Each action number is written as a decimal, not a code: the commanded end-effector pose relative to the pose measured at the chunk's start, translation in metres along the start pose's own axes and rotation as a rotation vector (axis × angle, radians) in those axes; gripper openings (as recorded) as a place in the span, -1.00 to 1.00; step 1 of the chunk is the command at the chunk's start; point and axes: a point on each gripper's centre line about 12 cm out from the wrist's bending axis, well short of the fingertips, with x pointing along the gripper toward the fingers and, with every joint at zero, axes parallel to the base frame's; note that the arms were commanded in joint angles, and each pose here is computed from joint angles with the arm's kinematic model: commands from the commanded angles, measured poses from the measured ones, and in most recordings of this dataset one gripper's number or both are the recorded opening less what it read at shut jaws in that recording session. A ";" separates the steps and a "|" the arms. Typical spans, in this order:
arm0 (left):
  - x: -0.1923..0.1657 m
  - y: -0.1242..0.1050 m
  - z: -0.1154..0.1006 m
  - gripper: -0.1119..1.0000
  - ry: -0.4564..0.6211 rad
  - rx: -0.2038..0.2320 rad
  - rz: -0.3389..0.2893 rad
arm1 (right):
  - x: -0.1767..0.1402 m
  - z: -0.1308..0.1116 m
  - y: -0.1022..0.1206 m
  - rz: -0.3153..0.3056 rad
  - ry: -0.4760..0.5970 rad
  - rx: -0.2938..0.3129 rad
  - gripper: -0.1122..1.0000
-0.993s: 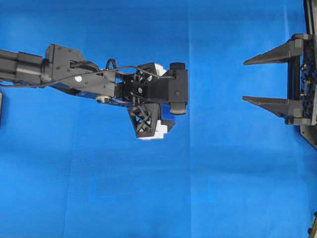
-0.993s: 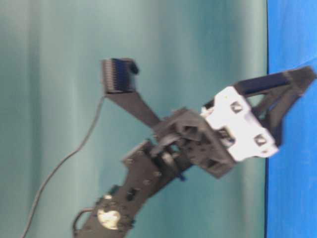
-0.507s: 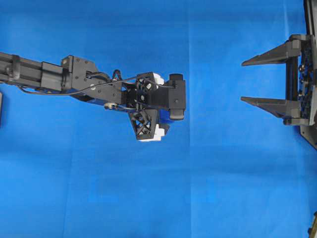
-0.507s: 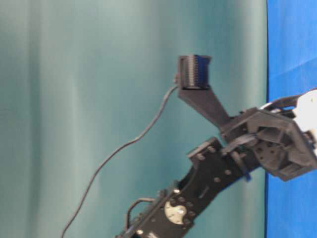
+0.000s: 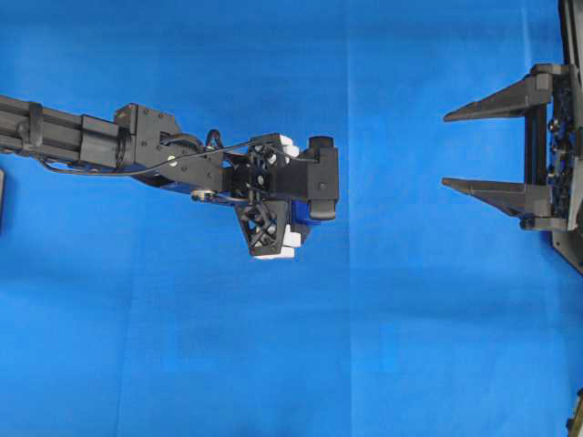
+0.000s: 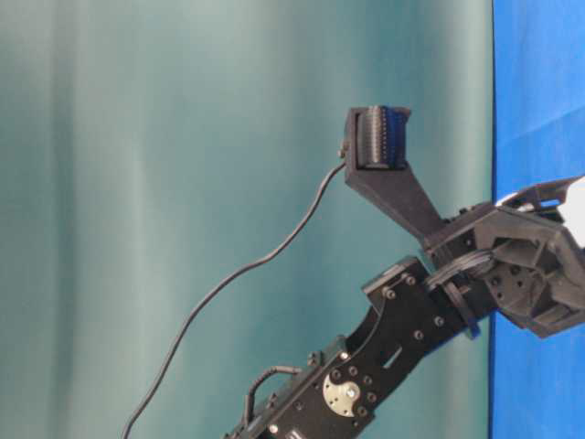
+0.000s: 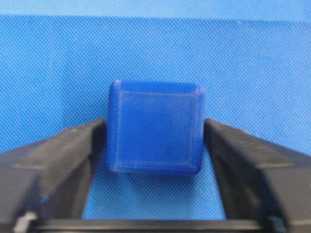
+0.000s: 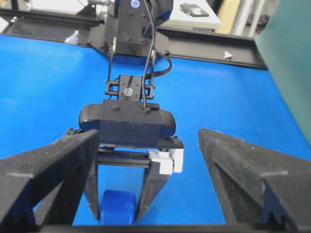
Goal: Handover the blue block to the right arm after grasping it with the left arm, then place it in the designated position.
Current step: 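Lift the cube and rotate the left wrist to present it upward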
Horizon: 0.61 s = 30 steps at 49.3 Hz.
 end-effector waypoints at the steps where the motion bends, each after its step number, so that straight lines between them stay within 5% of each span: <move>1: -0.008 0.000 0.015 0.31 -0.052 0.003 0.000 | 0.003 0.006 0.000 0.000 -0.015 0.003 0.90; 4: -0.008 0.000 0.015 0.05 -0.063 0.004 0.000 | 0.003 0.006 0.000 -0.001 -0.014 0.005 0.90; 30: -0.010 -0.001 0.014 0.07 -0.061 0.004 -0.001 | 0.003 0.006 0.000 -0.002 -0.014 0.003 0.90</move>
